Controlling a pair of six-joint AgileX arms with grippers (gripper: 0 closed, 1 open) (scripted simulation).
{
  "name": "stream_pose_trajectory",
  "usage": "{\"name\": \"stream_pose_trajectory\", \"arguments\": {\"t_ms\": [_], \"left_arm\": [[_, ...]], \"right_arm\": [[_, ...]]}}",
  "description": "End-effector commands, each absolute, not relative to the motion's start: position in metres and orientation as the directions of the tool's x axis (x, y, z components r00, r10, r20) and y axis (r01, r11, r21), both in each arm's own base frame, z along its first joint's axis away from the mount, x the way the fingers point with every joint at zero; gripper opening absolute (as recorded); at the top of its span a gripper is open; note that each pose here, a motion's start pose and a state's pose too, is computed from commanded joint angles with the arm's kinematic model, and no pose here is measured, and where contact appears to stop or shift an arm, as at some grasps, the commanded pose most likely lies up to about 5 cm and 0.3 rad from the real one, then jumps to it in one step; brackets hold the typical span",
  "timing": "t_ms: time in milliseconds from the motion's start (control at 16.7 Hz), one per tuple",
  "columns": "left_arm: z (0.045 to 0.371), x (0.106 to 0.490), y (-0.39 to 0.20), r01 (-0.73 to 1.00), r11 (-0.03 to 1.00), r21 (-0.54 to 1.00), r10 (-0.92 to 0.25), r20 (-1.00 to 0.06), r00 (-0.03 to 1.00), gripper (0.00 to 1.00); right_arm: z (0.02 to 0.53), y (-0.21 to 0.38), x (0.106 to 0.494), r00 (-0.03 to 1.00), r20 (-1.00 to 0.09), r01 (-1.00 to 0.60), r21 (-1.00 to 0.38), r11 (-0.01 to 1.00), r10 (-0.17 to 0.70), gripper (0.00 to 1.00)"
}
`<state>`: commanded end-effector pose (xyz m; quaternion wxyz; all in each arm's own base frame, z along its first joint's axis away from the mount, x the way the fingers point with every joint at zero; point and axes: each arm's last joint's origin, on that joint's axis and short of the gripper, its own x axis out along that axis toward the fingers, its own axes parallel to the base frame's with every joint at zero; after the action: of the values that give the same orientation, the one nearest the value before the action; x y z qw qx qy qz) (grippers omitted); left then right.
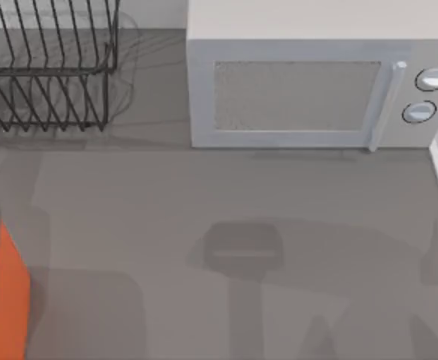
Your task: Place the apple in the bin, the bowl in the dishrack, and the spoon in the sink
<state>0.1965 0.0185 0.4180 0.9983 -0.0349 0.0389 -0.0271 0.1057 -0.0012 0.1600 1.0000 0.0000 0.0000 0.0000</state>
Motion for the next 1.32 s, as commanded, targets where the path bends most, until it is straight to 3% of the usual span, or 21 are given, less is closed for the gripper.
{"name": "stream_pose_trajectory", "arguments": {"t_ms": [180,660,960,1320], "left_arm": [[0.418,0.182,0.029,0.021,1.000,-0.004,-0.021,-0.004,1.000,0.00],[0.416,0.193,0.030,0.023,1.000,-0.001,-0.023,-0.002,1.000,0.00],[0.382,0.268,0.037,0.026,1.000,-0.003,-0.026,-0.010,1.000,0.00],[0.289,0.357,0.035,0.022,1.000,0.006,-0.022,0.019,1.000,0.00]], "right_arm": [[0.160,-0.001,0.106,1.000,0.000,0.000,0.000,1.000,0.000,1.00],[0.160,-0.001,0.106,1.000,0.000,0.000,0.000,1.000,0.000,1.00],[0.160,-0.001,0.106,1.000,0.000,0.000,0.000,1.000,0.000,1.00],[0.160,-0.001,0.106,1.000,0.000,0.000,0.000,1.000,0.000,1.00]]}}
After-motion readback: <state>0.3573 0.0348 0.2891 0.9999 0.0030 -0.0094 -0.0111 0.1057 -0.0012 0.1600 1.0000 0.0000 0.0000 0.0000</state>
